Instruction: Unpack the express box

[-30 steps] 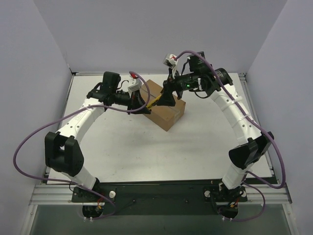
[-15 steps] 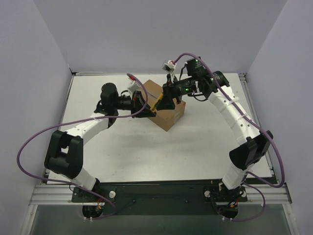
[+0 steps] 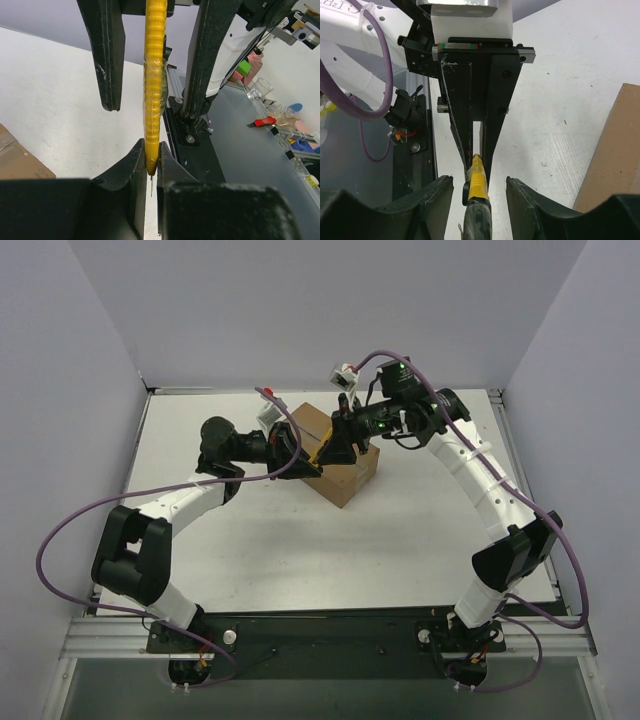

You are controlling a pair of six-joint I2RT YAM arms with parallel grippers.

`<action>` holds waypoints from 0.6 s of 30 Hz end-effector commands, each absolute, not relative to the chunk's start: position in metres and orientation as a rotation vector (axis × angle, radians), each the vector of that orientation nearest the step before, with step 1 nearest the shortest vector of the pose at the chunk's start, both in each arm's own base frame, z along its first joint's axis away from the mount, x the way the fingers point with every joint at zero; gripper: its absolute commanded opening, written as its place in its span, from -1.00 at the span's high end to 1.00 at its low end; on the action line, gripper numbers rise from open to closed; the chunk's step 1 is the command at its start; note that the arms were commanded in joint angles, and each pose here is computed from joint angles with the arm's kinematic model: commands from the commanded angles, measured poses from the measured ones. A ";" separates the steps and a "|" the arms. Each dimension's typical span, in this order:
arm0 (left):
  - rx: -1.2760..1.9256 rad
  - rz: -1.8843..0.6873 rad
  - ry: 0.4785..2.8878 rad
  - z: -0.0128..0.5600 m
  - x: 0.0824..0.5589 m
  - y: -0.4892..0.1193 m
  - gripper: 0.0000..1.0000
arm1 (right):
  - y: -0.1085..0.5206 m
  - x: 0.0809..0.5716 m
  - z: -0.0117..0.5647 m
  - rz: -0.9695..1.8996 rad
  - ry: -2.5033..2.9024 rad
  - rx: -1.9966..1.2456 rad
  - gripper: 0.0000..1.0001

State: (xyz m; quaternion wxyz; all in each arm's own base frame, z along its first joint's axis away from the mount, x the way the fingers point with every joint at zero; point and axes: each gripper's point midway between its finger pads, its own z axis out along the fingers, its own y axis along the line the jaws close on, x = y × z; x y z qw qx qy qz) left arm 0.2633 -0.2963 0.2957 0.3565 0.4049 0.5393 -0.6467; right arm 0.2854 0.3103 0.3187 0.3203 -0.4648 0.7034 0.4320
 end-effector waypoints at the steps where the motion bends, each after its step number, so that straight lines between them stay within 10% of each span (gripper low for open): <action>1: 1.114 -1.649 1.311 0.311 0.253 -0.297 1.00 | 0.316 0.273 0.336 1.171 1.757 -1.265 0.07; 18: 1.130 -1.675 1.324 0.306 0.256 -0.304 1.00 | 0.324 0.274 0.337 1.194 1.740 -1.282 0.21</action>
